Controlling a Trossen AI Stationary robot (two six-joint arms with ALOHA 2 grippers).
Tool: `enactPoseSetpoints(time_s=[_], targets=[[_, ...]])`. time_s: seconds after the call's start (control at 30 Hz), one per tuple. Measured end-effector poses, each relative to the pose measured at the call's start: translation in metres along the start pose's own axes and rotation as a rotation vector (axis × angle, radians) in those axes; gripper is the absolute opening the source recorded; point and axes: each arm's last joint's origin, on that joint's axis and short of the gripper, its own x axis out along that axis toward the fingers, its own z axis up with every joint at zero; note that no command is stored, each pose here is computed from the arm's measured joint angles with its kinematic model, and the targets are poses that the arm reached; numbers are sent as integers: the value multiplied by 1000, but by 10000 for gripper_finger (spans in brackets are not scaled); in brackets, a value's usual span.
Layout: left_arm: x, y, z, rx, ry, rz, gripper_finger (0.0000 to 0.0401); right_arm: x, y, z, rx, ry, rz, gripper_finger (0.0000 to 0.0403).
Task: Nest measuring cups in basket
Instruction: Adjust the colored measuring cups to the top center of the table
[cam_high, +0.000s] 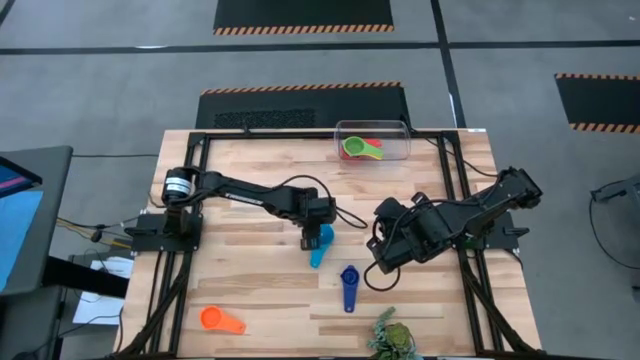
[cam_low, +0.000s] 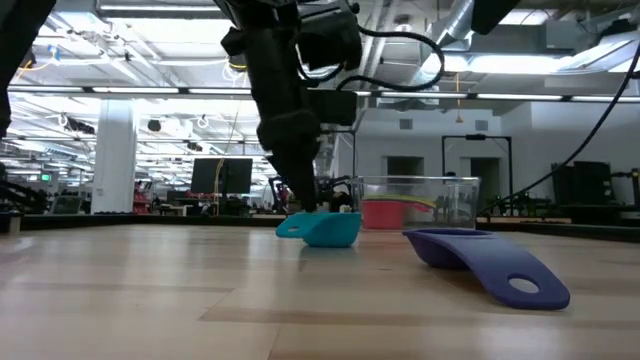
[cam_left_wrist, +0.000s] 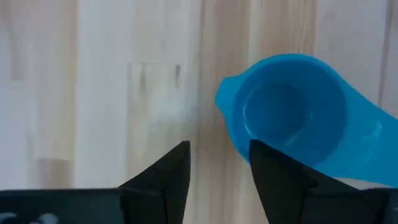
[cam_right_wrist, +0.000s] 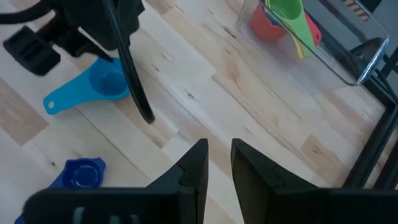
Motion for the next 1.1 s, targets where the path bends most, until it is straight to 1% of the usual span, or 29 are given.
enactPoseSetpoints(time_s=[0.1, 0.13, 0.2, 0.3, 0.43, 0.5, 0.6, 0.67, 0.87, 0.93, 1.1], targets=[[-18, 5, 5, -8, -39, 6, 153, 0, 0, 0, 1, 1, 2, 92], [-23, 5, 4, -6, -21, -10, 153, 0, 0, 0, 1, 2, 1, 92], [-27, 4, -4, 7, 63, -55, 153, 0, 0, 0, 1, 1, 2, 92], [-27, -4, -22, 33, 233, -104, 153, 0, 0, 0, 0, 1, 1, 92], [-19, -24, -36, 55, 279, -132, 153, 0, 0, 0, 0, 1, 1, 92], [-13, -37, -39, 64, 243, -147, 153, 0, 0, 0, 1, 1, 2, 92], [-5, -51, -42, 65, 178, -139, 153, 0, 0, 0, 0, 1, 1, 92], [-4, -56, -38, 64, 122, -149, 153, 0, 0, 0, 1, 1, 2, 92], [-4, -56, -25, 84, -5, -160, 153, 0, 0, 0, 1, 1, 1, 92], [-3, -53, -24, 94, -11, -169, 153, 0, 0, 0, 1, 1, 1, 92], [-3, -52, -23, 91, -10, -247, 153, 0, 0, 0, 1, 2, 2, 92]])
